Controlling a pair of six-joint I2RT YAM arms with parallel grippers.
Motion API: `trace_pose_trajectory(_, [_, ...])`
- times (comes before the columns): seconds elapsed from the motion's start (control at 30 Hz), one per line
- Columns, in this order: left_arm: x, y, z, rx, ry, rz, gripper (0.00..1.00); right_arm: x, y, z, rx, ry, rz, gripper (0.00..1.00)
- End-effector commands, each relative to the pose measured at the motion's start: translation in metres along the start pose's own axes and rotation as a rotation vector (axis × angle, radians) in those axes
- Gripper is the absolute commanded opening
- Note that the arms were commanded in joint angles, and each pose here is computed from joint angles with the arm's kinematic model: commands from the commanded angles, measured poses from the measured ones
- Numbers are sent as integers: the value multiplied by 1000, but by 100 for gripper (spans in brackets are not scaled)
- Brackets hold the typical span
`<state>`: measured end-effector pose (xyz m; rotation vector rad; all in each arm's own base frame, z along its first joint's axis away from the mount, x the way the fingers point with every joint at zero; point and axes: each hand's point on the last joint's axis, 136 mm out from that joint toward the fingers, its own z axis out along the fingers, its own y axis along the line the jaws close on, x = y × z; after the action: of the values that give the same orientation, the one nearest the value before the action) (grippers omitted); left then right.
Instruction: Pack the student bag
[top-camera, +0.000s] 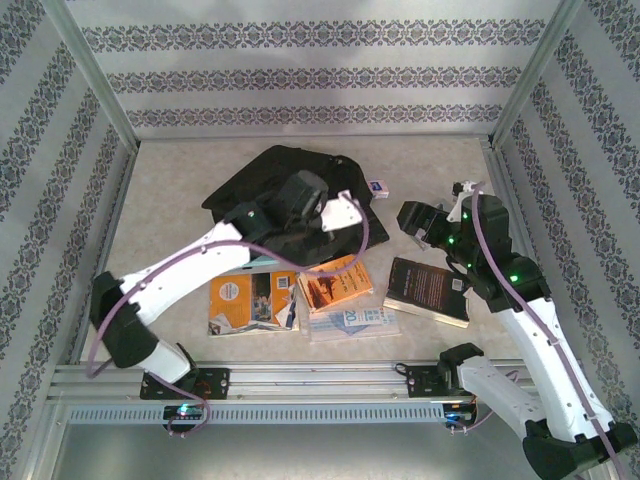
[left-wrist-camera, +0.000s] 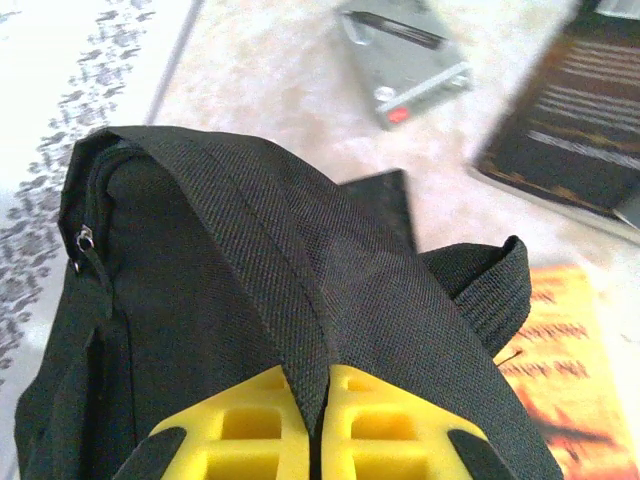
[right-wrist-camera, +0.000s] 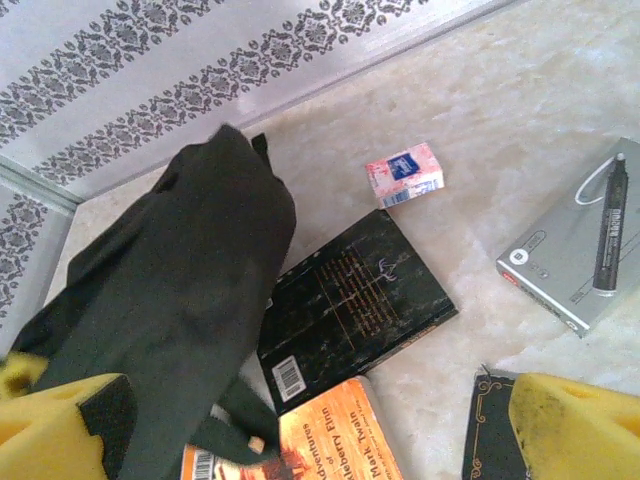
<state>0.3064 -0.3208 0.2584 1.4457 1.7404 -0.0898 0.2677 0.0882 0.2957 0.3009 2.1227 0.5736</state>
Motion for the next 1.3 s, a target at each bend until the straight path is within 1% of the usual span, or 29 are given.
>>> trace_pose_trajectory(0.0, [-21,-14,-29,5,-164,122,0,-1,0,0,0,9,6,97])
trace_pose_trajectory(0.07, [-5,-42,-31,74,-160,177,0,3,3,6,-21,32,17,98])
trace_pose_trajectory(0.2, [37,-86,-28,132,-62,296,0,10,8,18,-45,79,25,98])
trace_pose_trajectory(0.3, [65,-107,-26,181,1,325,0,18,13,34,-79,130,44,98])
trace_pose_trajectory(0.43, [92,-124,-23,219,54,347,0,35,22,66,-104,243,57,96])
trace_pose_trajectory(0.47, [96,-127,-22,224,63,346,10,38,25,72,-111,263,50,96])
trace_pose_trajectory(0.5, [98,-130,-22,222,68,334,23,42,26,79,-104,285,41,96])
trace_pose_trajectory(0.53, [98,-130,-22,217,66,301,38,46,26,86,-90,316,36,95])
trace_pose_trajectory(0.6, [92,-125,-24,187,52,188,60,52,27,98,-87,375,20,91])
trace_pose_trajectory(0.67, [83,-123,-31,188,31,85,71,56,30,108,-99,414,1,85])
trace_pose_trajectory(0.7, [78,-122,-34,195,18,28,74,59,31,116,-99,431,-7,83])
trace_pose_trajectory(0.73, [71,-119,-38,191,3,-27,74,60,31,122,-94,450,-11,79])
trace_pose_trajectory(0.8, [60,-106,-39,146,-7,-136,70,62,34,137,-94,489,-17,74])
trace_pose_trajectory(0.87, [51,-82,-39,44,-25,-271,65,62,38,153,-101,516,-19,69])
trace_pose_trajectory(0.93, [42,-63,-42,1,-80,-426,61,62,41,171,-102,543,-28,67])
trace_pose_trajectory(1.0, [41,-45,-43,-15,-97,-583,60,62,45,188,-115,574,-32,66])
trace_pose_trajectory(1.03, [45,-38,-42,-16,-79,-661,61,61,46,196,-121,586,-37,66])
trace_pose_trajectory(1.07, [50,-33,-41,-24,-55,-701,64,61,45,205,-114,601,-43,67])
trace_pose_trajectory(1.1, [60,-24,-42,-75,-16,-747,66,61,42,215,-103,614,-52,69])
trace_pose_trajectory(1.13, [74,-13,-44,-162,23,-798,66,62,39,226,-98,633,-50,71])
trace_pose_trajectory(1.2, [100,8,-56,-301,50,-934,67,65,36,244,-111,674,-24,72])
trace_pose_trajectory(1.27, [125,19,-69,-349,54,-1123,69,71,40,261,-163,715,1,73])
